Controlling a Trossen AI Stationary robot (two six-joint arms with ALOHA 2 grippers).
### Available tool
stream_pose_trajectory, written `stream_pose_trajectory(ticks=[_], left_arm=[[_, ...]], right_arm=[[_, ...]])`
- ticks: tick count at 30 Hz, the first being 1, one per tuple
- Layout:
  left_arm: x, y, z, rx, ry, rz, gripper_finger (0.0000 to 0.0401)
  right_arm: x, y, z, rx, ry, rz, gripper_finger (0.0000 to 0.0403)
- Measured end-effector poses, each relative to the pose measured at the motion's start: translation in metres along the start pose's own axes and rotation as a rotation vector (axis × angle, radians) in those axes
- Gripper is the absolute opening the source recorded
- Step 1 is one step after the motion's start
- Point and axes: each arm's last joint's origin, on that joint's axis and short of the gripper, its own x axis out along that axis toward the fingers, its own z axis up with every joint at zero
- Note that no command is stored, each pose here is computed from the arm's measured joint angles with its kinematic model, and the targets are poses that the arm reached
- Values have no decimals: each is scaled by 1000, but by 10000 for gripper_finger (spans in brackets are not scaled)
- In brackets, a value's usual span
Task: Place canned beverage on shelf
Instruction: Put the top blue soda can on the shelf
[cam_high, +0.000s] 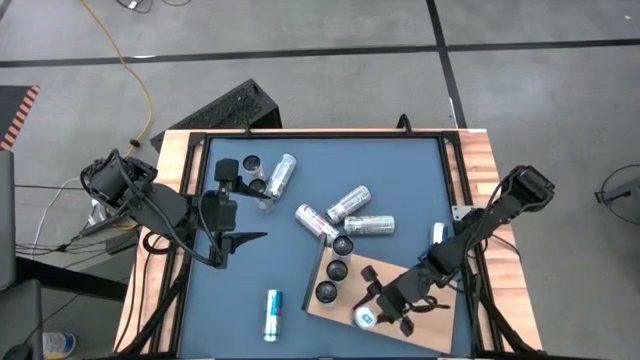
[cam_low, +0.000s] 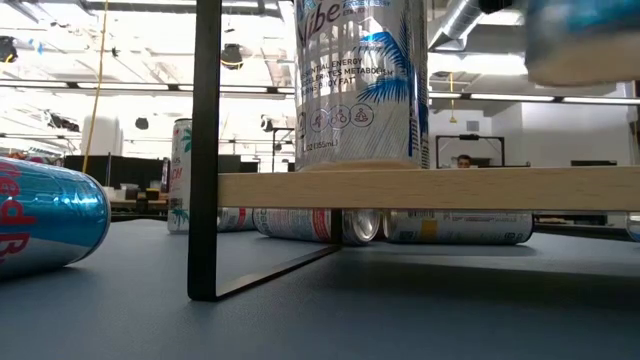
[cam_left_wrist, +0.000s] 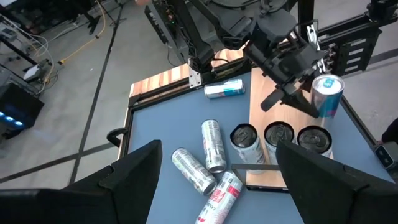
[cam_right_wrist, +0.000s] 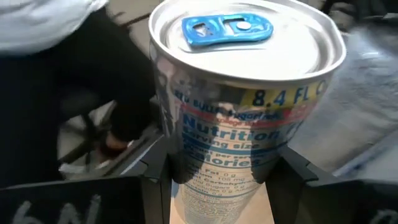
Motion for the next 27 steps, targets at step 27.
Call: stream_pose_trajectory(ticks=[27], left_arm=[[0, 0, 0, 29, 0, -3, 303]], right_arm=[[3, -20, -9, -16, 44, 89, 171]])
